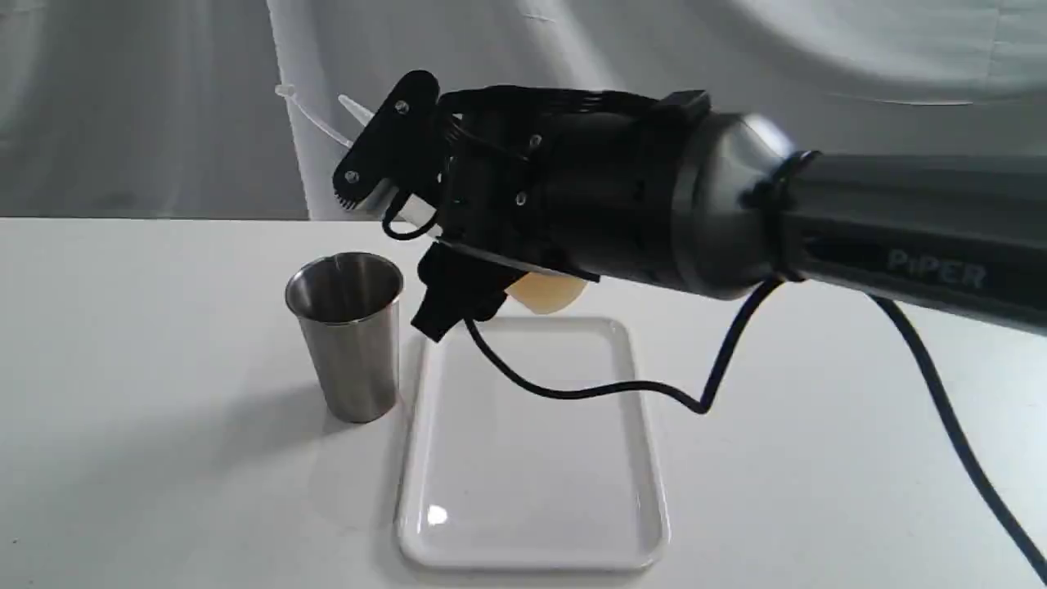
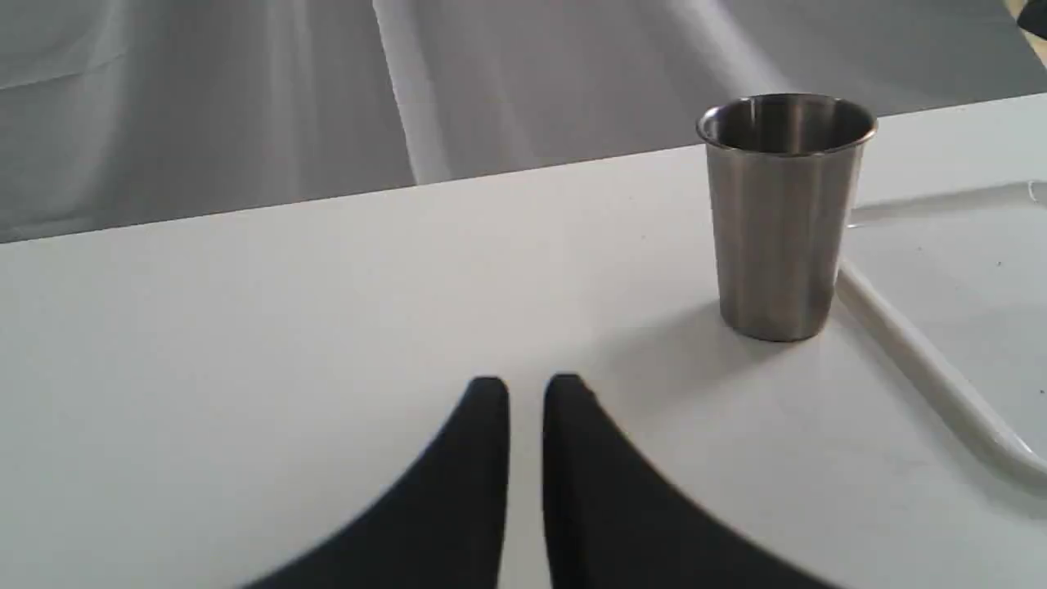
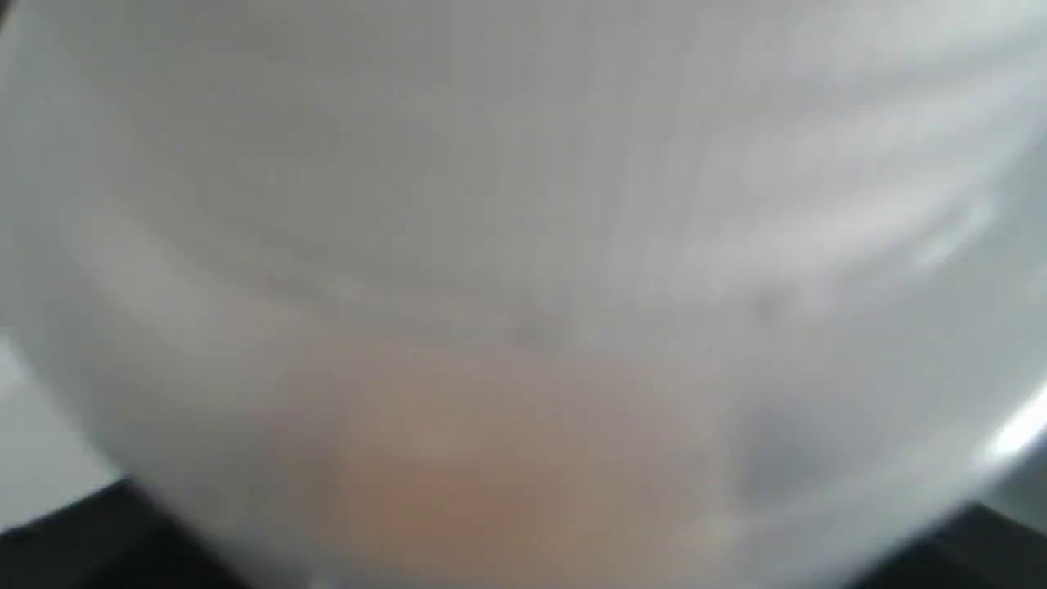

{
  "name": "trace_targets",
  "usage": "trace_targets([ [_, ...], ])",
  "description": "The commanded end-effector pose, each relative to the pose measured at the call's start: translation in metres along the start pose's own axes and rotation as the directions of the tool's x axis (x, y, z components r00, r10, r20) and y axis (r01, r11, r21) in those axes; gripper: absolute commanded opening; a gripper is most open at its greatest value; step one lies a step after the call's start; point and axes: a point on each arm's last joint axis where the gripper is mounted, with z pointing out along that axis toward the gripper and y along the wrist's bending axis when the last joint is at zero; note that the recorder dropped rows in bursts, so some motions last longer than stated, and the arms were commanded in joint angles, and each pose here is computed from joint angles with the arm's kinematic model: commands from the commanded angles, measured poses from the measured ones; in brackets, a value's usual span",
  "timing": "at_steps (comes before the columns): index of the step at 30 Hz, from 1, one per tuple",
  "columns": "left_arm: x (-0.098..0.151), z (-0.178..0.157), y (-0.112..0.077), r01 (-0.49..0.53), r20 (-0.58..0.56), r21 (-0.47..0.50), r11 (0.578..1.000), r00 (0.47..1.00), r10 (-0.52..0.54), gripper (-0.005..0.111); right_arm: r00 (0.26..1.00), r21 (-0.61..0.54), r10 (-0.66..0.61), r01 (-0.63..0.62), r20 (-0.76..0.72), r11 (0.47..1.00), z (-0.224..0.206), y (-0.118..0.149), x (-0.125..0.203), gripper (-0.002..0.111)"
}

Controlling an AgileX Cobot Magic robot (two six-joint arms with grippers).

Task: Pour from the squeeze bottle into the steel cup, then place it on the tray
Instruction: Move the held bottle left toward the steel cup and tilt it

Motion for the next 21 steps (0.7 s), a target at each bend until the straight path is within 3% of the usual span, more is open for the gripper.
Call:
trace_targets([
  [1, 0.001, 0.0, 0.0, 0.001, 0.007, 0.002, 1.0, 1.0, -0.001, 0.008, 0.999, 0.04, -0.03, 0.029, 0.034, 0.999, -0.007, -0.009, -0.006, 0.054],
  [12, 0.001, 0.0, 0.0, 0.001, 0.007, 0.002, 1.0, 1.0, -0.001, 0.008, 0.981, 0.175, -0.182, 0.19, -0.062, 0.966, 0.018, -0.007, 0.004, 0.054],
  [21, 0.001, 0.0, 0.0, 0.001, 0.007, 0.002, 1.0, 1.0, -0.001, 0.008, 0.989, 0.214, -0.138, 0.147, -0.059, 0.966, 0.032, -0.002, 0.003, 0.054],
])
